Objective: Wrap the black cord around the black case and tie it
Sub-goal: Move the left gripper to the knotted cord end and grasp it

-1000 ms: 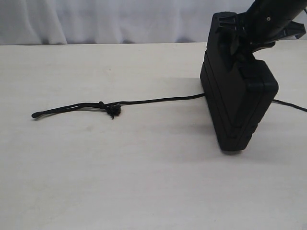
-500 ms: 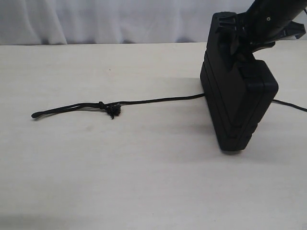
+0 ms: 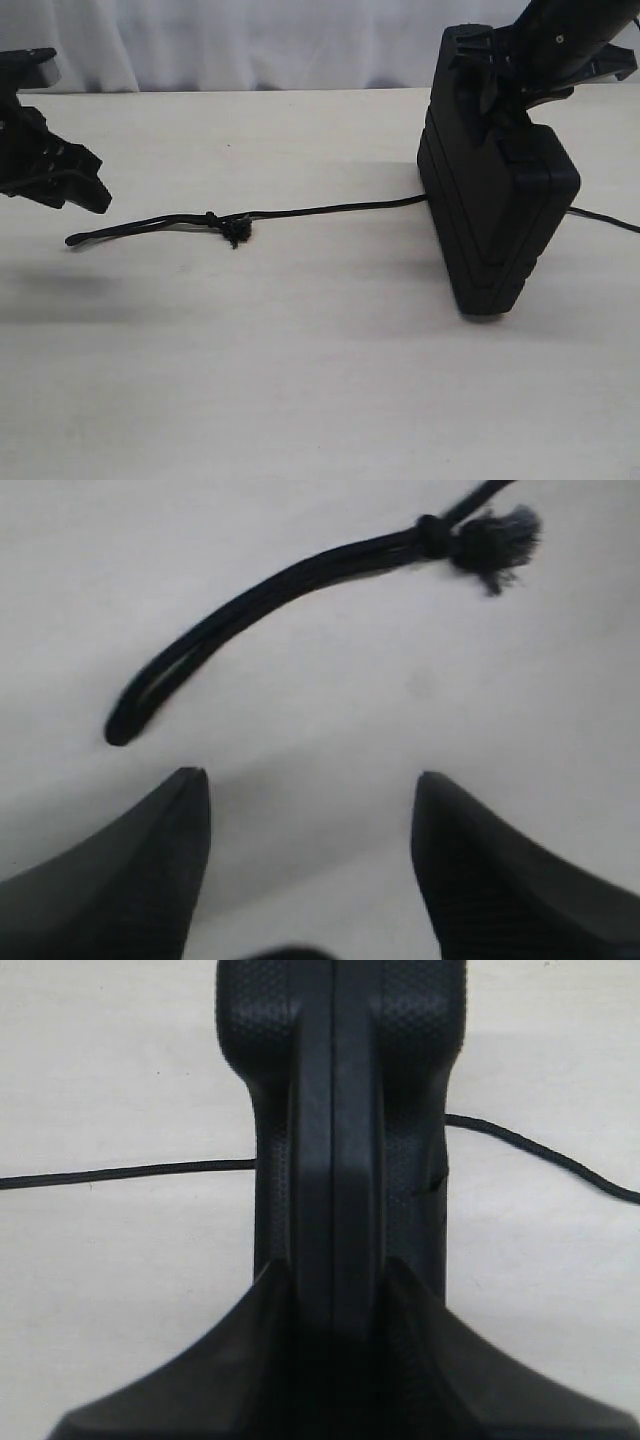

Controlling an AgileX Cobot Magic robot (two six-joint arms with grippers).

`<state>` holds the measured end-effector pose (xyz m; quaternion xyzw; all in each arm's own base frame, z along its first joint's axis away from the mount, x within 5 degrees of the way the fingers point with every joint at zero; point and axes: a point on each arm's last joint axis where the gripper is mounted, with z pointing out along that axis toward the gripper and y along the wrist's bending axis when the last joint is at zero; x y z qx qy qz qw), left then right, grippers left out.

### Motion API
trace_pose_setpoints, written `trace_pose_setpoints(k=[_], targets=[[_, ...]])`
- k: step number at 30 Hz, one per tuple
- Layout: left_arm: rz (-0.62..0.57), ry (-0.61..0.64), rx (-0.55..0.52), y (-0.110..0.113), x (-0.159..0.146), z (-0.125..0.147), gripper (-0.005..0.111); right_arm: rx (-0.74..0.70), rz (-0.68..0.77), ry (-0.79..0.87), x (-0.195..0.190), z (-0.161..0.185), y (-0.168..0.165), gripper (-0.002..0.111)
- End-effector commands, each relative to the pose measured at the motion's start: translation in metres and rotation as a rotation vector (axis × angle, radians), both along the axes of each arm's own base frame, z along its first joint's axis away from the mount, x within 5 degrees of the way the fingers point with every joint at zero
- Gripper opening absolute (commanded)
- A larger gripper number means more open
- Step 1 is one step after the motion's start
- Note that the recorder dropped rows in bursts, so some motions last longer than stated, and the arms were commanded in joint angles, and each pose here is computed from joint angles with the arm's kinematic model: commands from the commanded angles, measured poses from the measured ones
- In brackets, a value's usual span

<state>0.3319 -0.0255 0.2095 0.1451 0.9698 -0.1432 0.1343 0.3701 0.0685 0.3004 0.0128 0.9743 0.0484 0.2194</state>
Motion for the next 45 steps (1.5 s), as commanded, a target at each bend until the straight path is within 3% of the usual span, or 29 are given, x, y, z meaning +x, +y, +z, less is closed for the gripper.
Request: trace_pose_setpoints(k=[1,5,9,14,21,34,36,37,40,44,45], targets=[[-0.072,0.018,0.085,0.0,0.029,-0.015,0.055,0.014,0.001,-0.064,0.003,0.01,-0.001,0.004],[-0.383,-0.157,0.18,-0.021,0.044,-0.028,0.055,0.014,0.001,-0.064,0.003,0.01,-0.001,0.004],[-0.681,-0.184,0.246,-0.046,0.045,-0.05,0.055,0.014,0.001,-0.064,0.003,0.01,-0.001,0.004],[-0.814,-0.177,0.34,-0.061,0.048,-0.08,0.055,0.014,0.001,-0.064,0.003,0.01,-0.001,0.004],[-0.788,-0.298,0.383,-0.069,0.061,-0.089,0.055,0.014,0.001,-0.064,0.003,0.01,-0.001,0.004],[-0.739,-0.291,0.362,-0.072,0.067,-0.123,0.055,0.014,0.001,-0.064,0.003,0.01,-0.001,0.004],[-0.712,-0.277,0.344,-0.072,0.066,-0.124,0.047,0.014,0.001,-0.064,0.003,0.01,-0.001,0.004],[-0.647,-0.233,0.299,-0.074,0.063,-0.125,0.028,0.014,0.001,-0.064,0.003,0.01,-0.001,0.004],[-0.554,-0.158,0.235,-0.076,0.058,-0.126,0.0,0.014,0.001,-0.064,0.003,0.01,-0.001,0.004],[-0.368,-0.045,0.143,-0.078,0.053,-0.126,0.0,0.014,0.001,-0.064,0.003,0.01,-0.001,0.004],[-0.3,0.047,0.061,-0.083,0.046,-0.125,0.0,0.014,0.001,-0.064,0.003,0.01,-0.001,0.004]])
